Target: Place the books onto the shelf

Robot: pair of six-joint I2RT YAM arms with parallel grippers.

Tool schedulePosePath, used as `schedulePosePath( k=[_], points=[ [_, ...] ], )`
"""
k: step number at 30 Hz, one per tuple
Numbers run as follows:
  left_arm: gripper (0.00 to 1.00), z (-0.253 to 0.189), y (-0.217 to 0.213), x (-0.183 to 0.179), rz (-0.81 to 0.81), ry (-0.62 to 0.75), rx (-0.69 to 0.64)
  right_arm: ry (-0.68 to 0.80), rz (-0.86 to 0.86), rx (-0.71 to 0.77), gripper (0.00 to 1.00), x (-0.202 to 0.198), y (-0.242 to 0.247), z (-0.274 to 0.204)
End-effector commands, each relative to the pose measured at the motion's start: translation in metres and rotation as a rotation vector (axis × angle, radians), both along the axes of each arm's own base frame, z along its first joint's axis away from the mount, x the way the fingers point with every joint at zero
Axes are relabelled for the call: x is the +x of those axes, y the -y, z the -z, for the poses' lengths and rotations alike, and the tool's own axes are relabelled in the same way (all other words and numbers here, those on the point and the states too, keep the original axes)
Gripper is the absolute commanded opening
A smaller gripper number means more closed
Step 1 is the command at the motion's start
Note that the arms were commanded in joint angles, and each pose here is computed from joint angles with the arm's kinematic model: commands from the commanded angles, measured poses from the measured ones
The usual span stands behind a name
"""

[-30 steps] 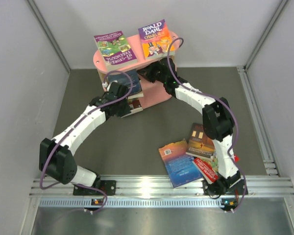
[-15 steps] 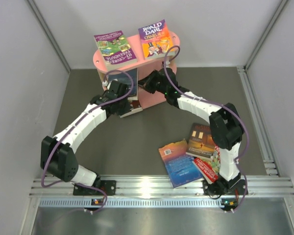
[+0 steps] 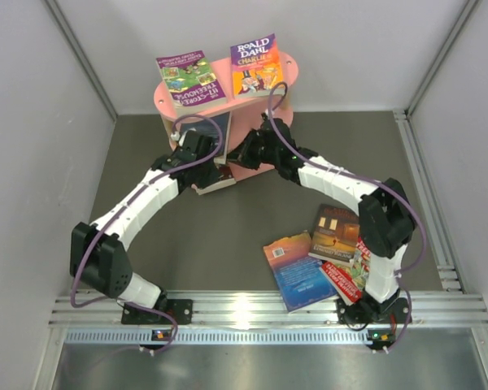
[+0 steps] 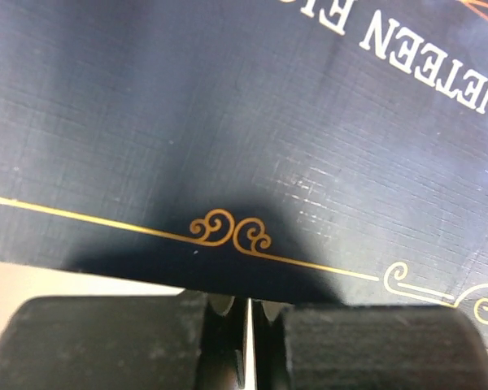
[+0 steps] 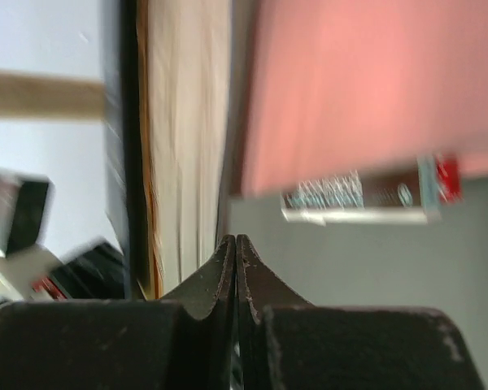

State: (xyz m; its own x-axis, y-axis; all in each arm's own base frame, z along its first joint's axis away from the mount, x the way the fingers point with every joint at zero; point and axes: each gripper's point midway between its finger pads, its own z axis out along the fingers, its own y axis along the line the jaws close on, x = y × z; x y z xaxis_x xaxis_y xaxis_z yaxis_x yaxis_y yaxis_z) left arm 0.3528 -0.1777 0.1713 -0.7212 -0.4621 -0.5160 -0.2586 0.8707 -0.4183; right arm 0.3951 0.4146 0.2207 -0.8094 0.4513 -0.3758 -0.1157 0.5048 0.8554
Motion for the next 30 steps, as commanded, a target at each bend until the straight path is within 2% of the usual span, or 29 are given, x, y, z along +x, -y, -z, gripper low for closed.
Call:
schedulePosePath(
  k=[1,7,11,16,23,25,26,27,29,30],
  points=[
    [0.02,-0.027,0.010,0.030,-0.012,0.116,-0.045,0.044,-0.078,-0.044,0.00,-0.036,0.018,-0.033],
    [0.03,-0.031,0.006,0.047,-0.050,0.147,-0.011,0.082,-0.036,-0.075,0.00,-0.055,0.058,-0.047],
    [0.03,-0.034,0.014,0.049,-0.028,0.139,-0.037,0.083,-0.017,-0.094,0.00,-0.068,0.075,-0.043],
    [0.06,-0.049,0.027,0.033,0.014,0.172,-0.108,0.106,-0.008,-0.105,0.00,-0.079,0.090,-0.049],
    [0.14,-0.075,0.020,-0.001,0.034,0.243,-0.150,0.161,0.017,-0.147,0.02,-0.090,0.114,-0.062],
    [0.21,-0.080,0.016,-0.008,0.037,0.256,-0.152,0.179,0.025,-0.155,0.14,-0.093,0.122,-0.068],
    [0.28,-0.083,0.012,-0.015,0.043,0.265,-0.152,0.184,0.029,-0.172,0.21,-0.094,0.127,-0.065],
    [0.32,-0.086,0.012,-0.019,0.051,0.269,-0.157,0.196,0.032,-0.167,0.34,-0.098,0.130,-0.070],
    [0.43,-0.089,0.008,-0.029,0.057,0.271,-0.159,0.192,0.042,-0.182,0.46,-0.099,0.140,-0.066],
    [0.45,-0.090,0.006,-0.033,0.060,0.272,-0.164,0.201,0.048,-0.184,0.59,-0.101,0.145,-0.068]
  ],
)
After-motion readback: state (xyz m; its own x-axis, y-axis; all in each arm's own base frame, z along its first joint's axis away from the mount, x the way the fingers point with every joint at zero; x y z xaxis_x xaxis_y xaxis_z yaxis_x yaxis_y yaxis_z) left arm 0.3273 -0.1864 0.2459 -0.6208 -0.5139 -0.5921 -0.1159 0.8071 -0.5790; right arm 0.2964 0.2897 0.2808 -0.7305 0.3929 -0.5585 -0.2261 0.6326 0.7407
